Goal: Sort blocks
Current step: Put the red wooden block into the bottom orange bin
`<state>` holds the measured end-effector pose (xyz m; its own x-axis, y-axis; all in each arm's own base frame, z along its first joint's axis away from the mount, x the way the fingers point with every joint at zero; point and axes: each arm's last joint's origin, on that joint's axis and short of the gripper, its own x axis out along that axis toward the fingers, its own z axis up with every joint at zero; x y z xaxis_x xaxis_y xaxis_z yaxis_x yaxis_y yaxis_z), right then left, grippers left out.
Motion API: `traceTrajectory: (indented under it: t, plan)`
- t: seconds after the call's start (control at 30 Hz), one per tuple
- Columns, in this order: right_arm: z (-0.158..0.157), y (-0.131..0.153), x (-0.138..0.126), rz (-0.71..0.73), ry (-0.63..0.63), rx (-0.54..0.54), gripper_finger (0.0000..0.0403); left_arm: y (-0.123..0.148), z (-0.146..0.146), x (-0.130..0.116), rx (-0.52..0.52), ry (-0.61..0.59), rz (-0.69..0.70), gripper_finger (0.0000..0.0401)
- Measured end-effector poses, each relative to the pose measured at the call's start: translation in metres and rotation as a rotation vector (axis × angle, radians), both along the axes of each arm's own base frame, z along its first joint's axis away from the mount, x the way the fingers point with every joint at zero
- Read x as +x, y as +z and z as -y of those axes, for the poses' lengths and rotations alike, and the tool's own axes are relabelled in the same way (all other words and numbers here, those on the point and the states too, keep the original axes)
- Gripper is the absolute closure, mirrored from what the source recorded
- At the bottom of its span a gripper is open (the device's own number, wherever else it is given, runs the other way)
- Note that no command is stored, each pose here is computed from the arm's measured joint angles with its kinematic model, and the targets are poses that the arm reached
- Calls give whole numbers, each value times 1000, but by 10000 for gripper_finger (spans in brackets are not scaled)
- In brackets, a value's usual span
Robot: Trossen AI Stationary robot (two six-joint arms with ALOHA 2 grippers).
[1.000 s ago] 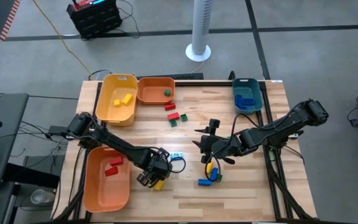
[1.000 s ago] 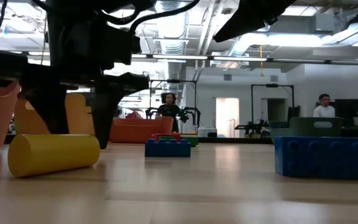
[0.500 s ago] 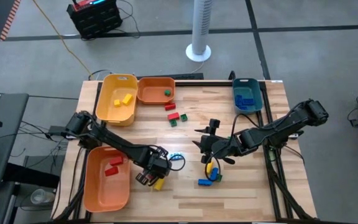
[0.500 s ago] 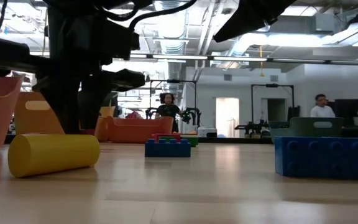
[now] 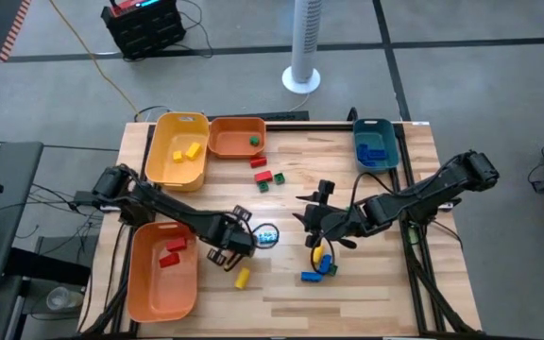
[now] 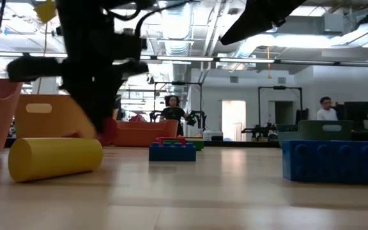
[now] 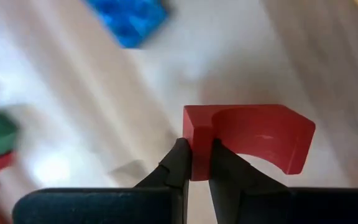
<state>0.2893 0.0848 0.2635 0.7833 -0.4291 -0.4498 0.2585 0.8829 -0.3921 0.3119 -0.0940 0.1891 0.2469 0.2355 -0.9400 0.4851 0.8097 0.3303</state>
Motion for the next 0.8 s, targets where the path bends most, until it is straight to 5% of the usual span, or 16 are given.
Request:
traceTrajectory:
  t: [0.33, 0.63, 0.73, 0.8]
  plan:
    - [8, 0, 2, -3, -28, -1, 172, 50, -13, -30, -5, 139, 71, 369]
    - [8, -1, 2, 0, -36, 9, 172, 101, -9, -73, -524, 320, 17, 369]
    - [9, -1, 2, 0, -41, 10, 172, 108, -5, -88, -614, 450, -64, 369]
    - [9, -1, 2, 0, -41, 10, 172, 107, -4, -101, -584, 554, -141, 369]
